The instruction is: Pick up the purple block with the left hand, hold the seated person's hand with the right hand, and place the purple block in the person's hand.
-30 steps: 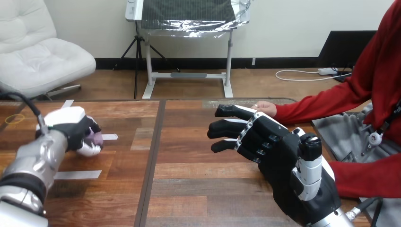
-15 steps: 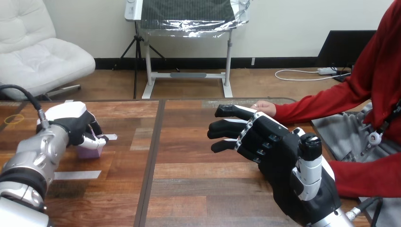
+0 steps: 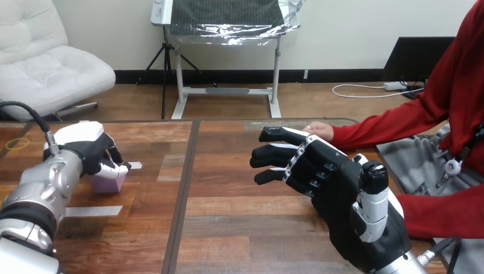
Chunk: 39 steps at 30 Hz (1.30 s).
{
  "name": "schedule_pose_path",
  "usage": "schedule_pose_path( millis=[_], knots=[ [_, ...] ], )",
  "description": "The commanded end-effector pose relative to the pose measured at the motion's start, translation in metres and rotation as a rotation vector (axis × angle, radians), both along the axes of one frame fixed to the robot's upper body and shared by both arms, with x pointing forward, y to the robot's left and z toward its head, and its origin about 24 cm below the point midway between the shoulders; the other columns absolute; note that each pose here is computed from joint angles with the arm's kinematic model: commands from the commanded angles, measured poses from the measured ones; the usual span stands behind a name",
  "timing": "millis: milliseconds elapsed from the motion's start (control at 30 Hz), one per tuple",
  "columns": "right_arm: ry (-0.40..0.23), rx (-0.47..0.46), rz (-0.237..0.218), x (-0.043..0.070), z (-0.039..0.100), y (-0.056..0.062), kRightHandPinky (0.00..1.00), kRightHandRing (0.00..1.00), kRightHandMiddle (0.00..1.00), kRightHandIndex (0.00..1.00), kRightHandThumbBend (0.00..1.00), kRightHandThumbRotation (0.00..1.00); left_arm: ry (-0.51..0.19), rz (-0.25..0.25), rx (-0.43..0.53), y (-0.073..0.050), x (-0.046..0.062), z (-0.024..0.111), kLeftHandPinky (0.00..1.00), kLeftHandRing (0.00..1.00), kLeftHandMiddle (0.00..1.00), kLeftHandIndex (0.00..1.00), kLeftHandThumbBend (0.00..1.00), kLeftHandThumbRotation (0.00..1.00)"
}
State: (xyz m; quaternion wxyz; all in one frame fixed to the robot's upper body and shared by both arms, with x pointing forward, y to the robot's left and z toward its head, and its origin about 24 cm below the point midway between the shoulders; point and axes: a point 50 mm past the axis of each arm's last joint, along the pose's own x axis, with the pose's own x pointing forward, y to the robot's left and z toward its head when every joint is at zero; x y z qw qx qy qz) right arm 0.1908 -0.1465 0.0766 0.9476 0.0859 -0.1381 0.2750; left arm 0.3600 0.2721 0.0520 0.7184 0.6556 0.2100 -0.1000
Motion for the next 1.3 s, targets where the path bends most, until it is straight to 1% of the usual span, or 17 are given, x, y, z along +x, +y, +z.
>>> schedule_pose_path(
  millis=[0, 67, 167, 200, 233, 467, 500, 533, 700, 933, 1067, 1233, 1267],
  knots=[
    [-0.097, 0.011, 0.003, 0.010, 0.018, 0.001, 0.65, 0.74, 0.72, 0.76, 0.94, 1.00, -0.077, -0.015, 0.021, -0.002, 0.012, 0.023, 0.75, 0.68, 0.67, 0.64, 0.34, 0.45],
    [-0.097, 0.012, 0.003, 0.010, 0.018, 0.001, 0.65, 0.74, 0.72, 0.76, 0.94, 1.00, -0.084, -0.014, 0.016, -0.002, 0.012, 0.023, 0.72, 0.66, 0.65, 0.63, 0.35, 0.44],
    [-0.096, 0.013, 0.003, 0.010, 0.018, 0.001, 0.65, 0.73, 0.72, 0.76, 0.95, 1.00, -0.093, -0.011, 0.009, -0.001, 0.012, 0.023, 0.62, 0.60, 0.61, 0.59, 0.36, 0.44],
    [-0.097, 0.013, 0.002, 0.010, 0.018, 0.001, 0.65, 0.73, 0.72, 0.76, 0.95, 1.00, -0.094, -0.009, 0.008, -0.001, 0.012, 0.024, 0.56, 0.56, 0.58, 0.56, 0.36, 0.43],
    [-0.097, 0.013, 0.002, 0.010, 0.018, 0.001, 0.65, 0.73, 0.72, 0.76, 0.95, 1.00, -0.094, -0.008, 0.007, -0.001, 0.012, 0.024, 0.54, 0.54, 0.57, 0.55, 0.36, 0.43],
    [-0.098, 0.010, -0.001, 0.010, 0.018, 0.001, 0.65, 0.73, 0.72, 0.76, 0.95, 1.00, -0.121, -0.001, -0.007, -0.001, 0.012, 0.025, 0.43, 0.46, 0.51, 0.48, 0.39, 0.42],
    [-0.097, 0.010, -0.001, 0.010, 0.018, 0.001, 0.64, 0.73, 0.72, 0.76, 0.95, 1.00, -0.125, -0.001, -0.008, -0.001, 0.013, 0.026, 0.40, 0.44, 0.48, 0.45, 0.40, 0.41],
    [-0.097, 0.010, -0.001, 0.010, 0.018, 0.001, 0.64, 0.73, 0.72, 0.76, 0.95, 1.00, -0.127, -0.002, -0.008, -0.001, 0.013, 0.026, 0.38, 0.43, 0.47, 0.44, 0.40, 0.41],
    [-0.096, 0.009, -0.003, 0.011, 0.018, 0.000, 0.63, 0.73, 0.72, 0.75, 0.95, 1.00, -0.151, -0.009, -0.013, -0.002, 0.015, 0.030, 0.34, 0.39, 0.44, 0.41, 0.40, 0.39],
    [-0.098, 0.010, -0.004, 0.011, 0.018, 0.000, 0.61, 0.72, 0.72, 0.75, 0.94, 1.00, -0.181, -0.004, -0.026, -0.003, 0.018, 0.037, 0.33, 0.39, 0.42, 0.39, 0.42, 0.37],
    [-0.095, 0.014, -0.003, 0.011, 0.018, 0.000, 0.61, 0.72, 0.72, 0.75, 0.94, 1.00, -0.222, -0.002, -0.046, -0.004, 0.019, 0.042, 0.32, 0.38, 0.41, 0.38, 0.43, 0.37],
    [-0.096, 0.012, -0.005, 0.011, 0.018, 0.000, 0.61, 0.72, 0.71, 0.75, 0.93, 1.00, -0.264, 0.005, -0.071, -0.004, 0.021, 0.047, 0.30, 0.34, 0.36, 0.32, 0.42, 0.36],
    [-0.096, 0.012, -0.006, 0.011, 0.018, 0.000, 0.61, 0.72, 0.71, 0.75, 0.93, 1.00, -0.281, 0.005, -0.081, -0.005, 0.022, 0.050, 0.29, 0.33, 0.36, 0.31, 0.42, 0.35]
  ],
)
